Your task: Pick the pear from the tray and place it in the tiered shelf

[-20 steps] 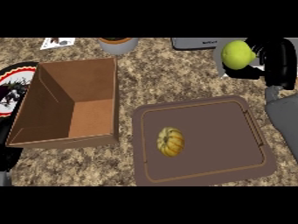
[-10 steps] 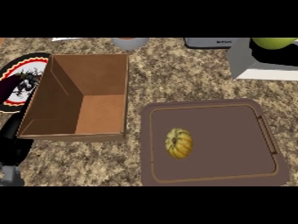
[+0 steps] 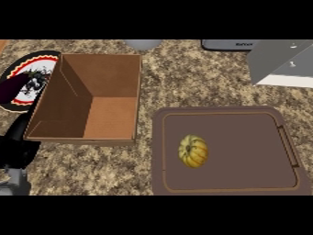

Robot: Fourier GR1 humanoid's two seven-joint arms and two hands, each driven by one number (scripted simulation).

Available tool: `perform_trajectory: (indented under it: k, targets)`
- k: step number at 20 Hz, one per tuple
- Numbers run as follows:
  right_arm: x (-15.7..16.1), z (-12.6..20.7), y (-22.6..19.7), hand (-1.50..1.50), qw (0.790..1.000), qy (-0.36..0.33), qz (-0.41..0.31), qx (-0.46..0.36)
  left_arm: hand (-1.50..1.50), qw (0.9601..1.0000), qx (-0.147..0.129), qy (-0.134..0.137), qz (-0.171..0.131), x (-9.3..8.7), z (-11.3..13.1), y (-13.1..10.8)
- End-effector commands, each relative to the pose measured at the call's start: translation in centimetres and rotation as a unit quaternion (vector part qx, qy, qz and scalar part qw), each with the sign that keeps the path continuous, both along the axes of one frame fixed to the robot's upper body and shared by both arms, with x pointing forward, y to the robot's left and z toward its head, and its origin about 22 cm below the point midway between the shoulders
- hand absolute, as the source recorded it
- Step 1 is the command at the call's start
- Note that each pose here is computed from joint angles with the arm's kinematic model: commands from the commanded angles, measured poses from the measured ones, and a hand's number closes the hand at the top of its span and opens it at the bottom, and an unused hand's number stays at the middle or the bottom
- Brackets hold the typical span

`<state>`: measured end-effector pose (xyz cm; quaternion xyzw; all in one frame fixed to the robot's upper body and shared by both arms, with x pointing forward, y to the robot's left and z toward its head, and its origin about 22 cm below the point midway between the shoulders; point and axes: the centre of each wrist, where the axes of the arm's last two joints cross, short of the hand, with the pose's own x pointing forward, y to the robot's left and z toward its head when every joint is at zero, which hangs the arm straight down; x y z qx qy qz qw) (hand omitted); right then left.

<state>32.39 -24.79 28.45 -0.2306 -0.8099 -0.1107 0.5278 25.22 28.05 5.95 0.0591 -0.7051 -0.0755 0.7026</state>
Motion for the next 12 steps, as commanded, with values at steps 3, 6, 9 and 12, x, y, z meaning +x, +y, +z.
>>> perform_trajectory:
  k: [3, 6, 9, 12]
  targets:
    - [0.9, -2.0, -6.3, 1.50, 0.906, 0.108, -0.182, -0.367, 0.00, 0.9998, 0.012, -0.018, 0.005, 0.2, 1.0, 0.4]
    - [1.6, -0.5, -6.7, 1.50, 0.865, 0.114, -0.235, -0.429, 0.00, 0.9999, 0.003, -0.009, -0.011, 0.3, 0.8, -0.9]
    - [3.1, 1.3, -7.2, 1.50, 0.843, 0.105, -0.258, -0.460, 0.00, 0.9997, -0.004, -0.007, -0.025, 0.7, 1.2, -0.7]
    - [4.7, 0.7, -8.8, 1.50, 0.845, 0.094, -0.245, -0.466, 0.00, 0.9998, 0.000, -0.008, -0.017, 0.3, 0.2, -1.4]
